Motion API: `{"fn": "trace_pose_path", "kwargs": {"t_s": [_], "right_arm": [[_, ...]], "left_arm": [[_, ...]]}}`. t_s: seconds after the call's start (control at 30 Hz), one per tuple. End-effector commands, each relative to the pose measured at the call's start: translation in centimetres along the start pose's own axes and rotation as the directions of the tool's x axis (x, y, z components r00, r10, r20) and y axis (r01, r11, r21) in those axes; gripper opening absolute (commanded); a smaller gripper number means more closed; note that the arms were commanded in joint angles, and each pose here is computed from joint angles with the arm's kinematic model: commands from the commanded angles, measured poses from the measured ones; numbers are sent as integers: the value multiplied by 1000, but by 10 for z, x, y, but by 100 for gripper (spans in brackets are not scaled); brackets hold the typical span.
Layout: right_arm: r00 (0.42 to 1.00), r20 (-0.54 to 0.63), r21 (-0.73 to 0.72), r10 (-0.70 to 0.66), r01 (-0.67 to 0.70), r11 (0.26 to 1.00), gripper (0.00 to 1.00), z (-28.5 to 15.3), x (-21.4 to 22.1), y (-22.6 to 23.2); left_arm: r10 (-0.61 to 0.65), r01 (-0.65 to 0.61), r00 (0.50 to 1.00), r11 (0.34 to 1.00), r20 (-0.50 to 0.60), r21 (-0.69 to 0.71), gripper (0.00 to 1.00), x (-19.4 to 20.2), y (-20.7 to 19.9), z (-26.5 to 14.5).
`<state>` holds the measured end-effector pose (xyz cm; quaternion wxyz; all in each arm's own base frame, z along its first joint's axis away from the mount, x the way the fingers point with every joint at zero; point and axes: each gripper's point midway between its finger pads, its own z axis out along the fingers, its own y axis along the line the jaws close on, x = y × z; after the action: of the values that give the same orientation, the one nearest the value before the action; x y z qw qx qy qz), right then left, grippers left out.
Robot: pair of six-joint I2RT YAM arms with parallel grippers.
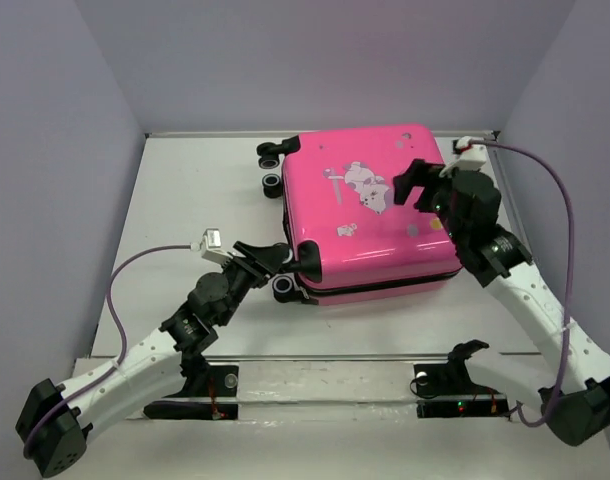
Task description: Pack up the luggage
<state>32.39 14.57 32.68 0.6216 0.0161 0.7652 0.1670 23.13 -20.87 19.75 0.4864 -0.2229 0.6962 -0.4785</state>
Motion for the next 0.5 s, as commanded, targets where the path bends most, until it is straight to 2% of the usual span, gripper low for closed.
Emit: {"fn": "trace_pose_path", "kwargs": {"t_s": [0.0,0.03,0.07,0.13,0.23,0.27,0.33,0.37,0.4,0.43,0.47], "right_arm": [[996,19,342,88,-89,936,100,14,-3,-111],[995,34,410,97,-103,906,100,13,-5,-136],[995,1,441,104,-94,892,100,20,7,-148],[991,-40,452,125,-94,887,100,25,20,-162],[972,-165,361,169,-100,927,100,48,52,-150],[956,-227,229,183,-130,965,100,55,61,-125],[929,-324,35,181,-180,983,99,77,73,-92],[912,-368,-56,181,-217,975,98,83,76,-75],[884,-435,-207,170,-282,937,95,84,80,-44],[873,-465,-277,148,-302,912,94,90,83,-25],[833,-535,-294,143,-343,892,93,104,104,-17]], "left_arm": [[230,-233,963,973,-142,1,6,28,20,-5],[235,-236,960,972,-149,12,6,30,19,-6],[241,-238,957,971,-160,33,6,33,16,-6],[246,-240,954,969,-174,52,6,38,14,-7],[251,-238,950,967,-189,87,6,44,10,-10],[249,-232,948,967,-198,104,6,47,8,-12],[246,-224,946,967,-211,121,6,52,7,-14],[243,-219,945,967,-219,131,6,55,7,-16],[242,-208,943,965,-229,163,6,60,1,-18],[240,-204,941,964,-238,169,6,63,0,-19],[241,-201,938,963,-248,177,6,67,-1,-20]]}}
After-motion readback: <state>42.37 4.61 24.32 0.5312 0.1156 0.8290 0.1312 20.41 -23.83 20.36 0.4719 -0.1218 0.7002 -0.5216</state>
